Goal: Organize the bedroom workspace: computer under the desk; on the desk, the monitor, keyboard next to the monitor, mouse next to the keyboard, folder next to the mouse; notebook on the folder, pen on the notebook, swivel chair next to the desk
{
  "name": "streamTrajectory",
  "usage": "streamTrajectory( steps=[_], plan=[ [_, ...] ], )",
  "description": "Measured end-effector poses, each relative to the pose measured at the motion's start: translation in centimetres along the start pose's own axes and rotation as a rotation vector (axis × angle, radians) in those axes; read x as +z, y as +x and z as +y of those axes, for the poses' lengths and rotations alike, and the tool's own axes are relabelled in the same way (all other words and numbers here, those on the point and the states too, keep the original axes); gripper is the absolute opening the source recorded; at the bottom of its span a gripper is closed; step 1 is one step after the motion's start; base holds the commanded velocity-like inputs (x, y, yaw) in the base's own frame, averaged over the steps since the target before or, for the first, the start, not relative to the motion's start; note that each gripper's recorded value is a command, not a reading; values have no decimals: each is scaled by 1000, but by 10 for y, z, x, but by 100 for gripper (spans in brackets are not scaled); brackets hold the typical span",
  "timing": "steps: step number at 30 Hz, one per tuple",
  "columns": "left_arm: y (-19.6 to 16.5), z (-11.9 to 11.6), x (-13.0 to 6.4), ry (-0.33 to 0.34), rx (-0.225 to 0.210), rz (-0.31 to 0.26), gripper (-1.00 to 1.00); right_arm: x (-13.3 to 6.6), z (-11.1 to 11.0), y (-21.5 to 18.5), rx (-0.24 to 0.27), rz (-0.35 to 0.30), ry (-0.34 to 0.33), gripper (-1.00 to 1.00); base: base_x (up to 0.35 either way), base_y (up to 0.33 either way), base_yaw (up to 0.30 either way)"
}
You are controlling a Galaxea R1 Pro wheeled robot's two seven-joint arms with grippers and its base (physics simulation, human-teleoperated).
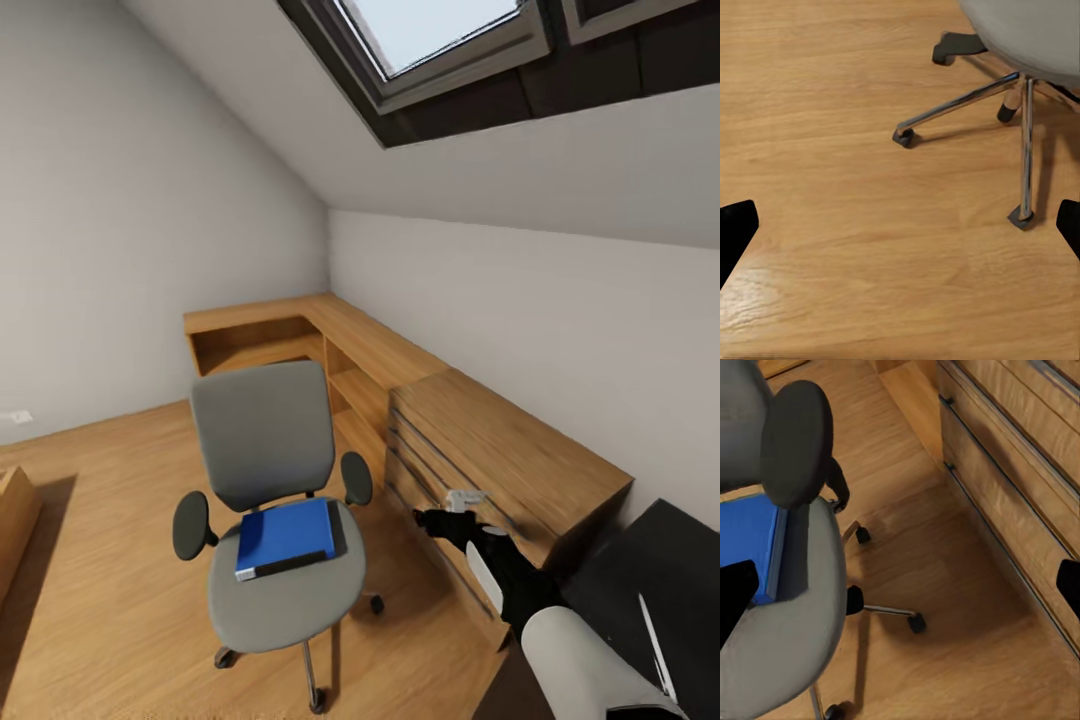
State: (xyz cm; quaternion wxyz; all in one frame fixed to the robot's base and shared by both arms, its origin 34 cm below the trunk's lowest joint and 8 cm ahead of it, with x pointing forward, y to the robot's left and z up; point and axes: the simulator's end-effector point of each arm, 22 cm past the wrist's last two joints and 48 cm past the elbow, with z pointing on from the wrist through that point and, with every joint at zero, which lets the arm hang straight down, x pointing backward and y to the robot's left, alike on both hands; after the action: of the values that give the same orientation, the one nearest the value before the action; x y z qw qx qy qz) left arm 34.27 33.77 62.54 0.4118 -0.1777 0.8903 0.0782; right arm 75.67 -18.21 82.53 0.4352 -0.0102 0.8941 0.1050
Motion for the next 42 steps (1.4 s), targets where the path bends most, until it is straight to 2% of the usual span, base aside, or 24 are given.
streamTrajectory(
  steps=[7,16,24,33,39,41,42],
  plan=[
    [1,1,0,-2,2,4,100,5,12,8,3,-40,-13,100,0,0,255],
    [1,6,1,-6,9,7,100,6,11,6,0,-74,-17,100,0,55,153],
    [1,7,1,-7,11,7,100,7,4,28,-4,-32,-13,100,0,252,13],
    [1,7,1,-6,11,7,100,7,6,32,1,-27,-24,100,0,112,1],
    [1,7,1,-6,11,7,100,6,25,29,-1,-40,-111,100,0,6,0],
    [1,7,1,-6,11,7,100,4,36,29,1,-42,-166,100,0,0,3],
    [1,7,1,-6,11,7,100,4,36,29,2,-42,-168,100,0,0,82]
  ],
)
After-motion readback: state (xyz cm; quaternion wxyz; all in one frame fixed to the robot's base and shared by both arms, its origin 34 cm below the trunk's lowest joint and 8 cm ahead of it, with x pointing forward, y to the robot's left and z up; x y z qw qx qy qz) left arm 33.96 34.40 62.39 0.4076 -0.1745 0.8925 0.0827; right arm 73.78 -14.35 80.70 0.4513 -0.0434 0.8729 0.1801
